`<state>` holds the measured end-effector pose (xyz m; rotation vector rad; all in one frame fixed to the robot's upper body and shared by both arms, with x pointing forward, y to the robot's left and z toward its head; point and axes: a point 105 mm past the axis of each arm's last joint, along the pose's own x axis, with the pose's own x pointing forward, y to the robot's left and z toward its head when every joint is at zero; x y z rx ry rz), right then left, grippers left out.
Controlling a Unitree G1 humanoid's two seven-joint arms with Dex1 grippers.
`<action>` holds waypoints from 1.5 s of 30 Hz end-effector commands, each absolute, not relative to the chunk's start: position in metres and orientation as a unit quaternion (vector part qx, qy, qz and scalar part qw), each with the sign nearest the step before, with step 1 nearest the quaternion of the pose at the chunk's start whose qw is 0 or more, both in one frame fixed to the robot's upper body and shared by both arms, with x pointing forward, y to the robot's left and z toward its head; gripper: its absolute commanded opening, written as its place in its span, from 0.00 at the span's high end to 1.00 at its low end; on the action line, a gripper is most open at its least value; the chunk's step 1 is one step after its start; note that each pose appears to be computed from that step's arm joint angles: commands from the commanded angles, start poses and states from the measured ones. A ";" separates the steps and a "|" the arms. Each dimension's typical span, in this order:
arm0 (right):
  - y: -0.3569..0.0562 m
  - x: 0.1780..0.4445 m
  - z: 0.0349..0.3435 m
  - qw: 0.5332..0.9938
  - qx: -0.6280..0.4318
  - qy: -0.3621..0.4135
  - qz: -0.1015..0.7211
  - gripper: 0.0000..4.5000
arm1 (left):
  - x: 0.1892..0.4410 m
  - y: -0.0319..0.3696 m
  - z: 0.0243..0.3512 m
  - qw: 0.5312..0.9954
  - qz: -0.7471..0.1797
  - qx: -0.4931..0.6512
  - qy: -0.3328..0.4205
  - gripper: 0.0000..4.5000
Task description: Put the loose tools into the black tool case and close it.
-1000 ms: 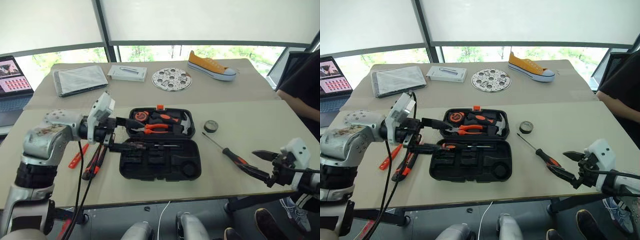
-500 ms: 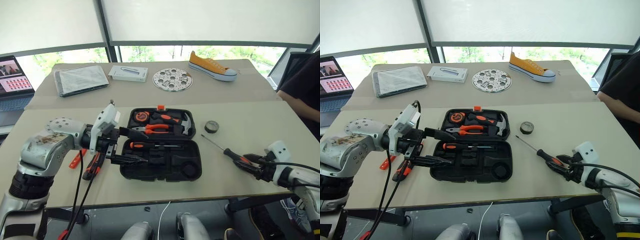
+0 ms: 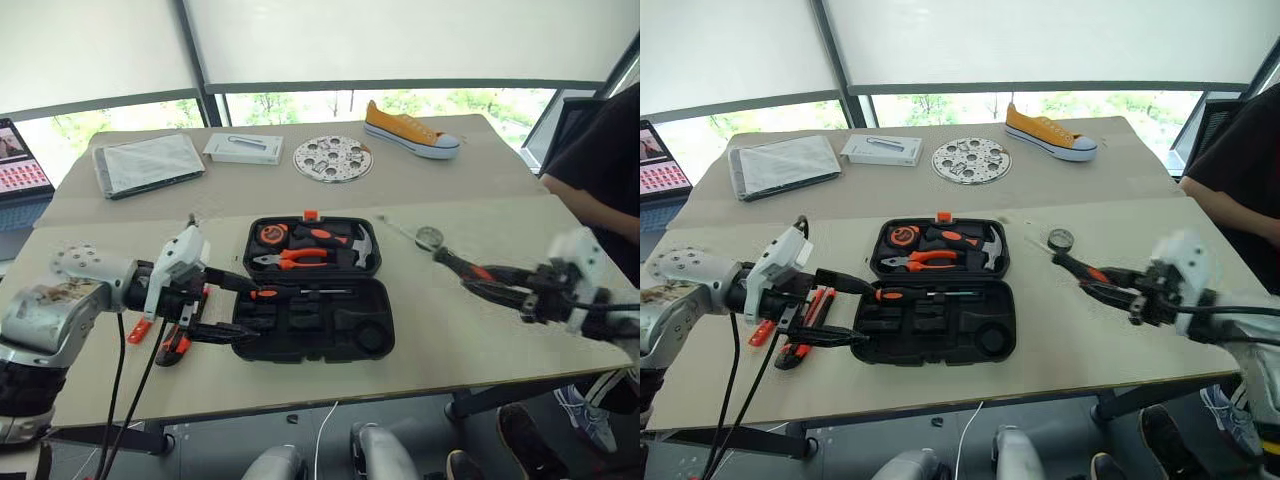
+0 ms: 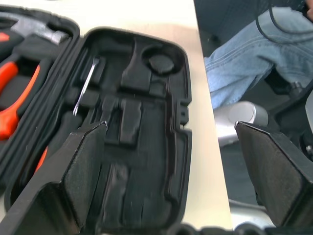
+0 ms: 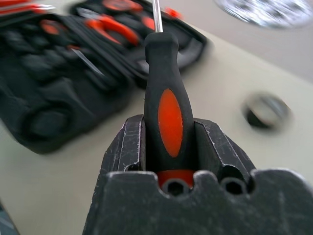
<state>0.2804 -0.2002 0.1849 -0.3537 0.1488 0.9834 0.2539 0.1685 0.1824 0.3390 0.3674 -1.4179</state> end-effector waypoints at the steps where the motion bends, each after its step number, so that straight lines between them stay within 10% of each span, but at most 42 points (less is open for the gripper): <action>1: -0.162 0.281 0.185 0.812 -0.214 0.057 0.539 0.77 | 0.250 0.170 0.197 0.732 -0.643 0.173 0.144 0.00; 21: -0.102 0.317 0.139 0.716 -0.348 0.089 0.599 0.77 | 0.251 0.167 0.193 0.744 -0.625 0.194 0.133 0.00; 28: -0.082 0.309 0.169 0.740 -0.274 0.050 0.612 0.21 | 0.254 0.166 0.192 0.744 -0.626 0.193 0.132 0.00; 32: -0.079 0.309 0.171 0.746 -0.267 0.051 0.608 0.15 | 0.255 0.165 0.191 0.743 -0.627 0.193 0.131 0.00; 45: -0.054 0.317 0.139 0.740 -0.279 0.077 0.607 1.00 | 0.257 0.167 0.189 0.747 -0.621 0.196 0.133 0.00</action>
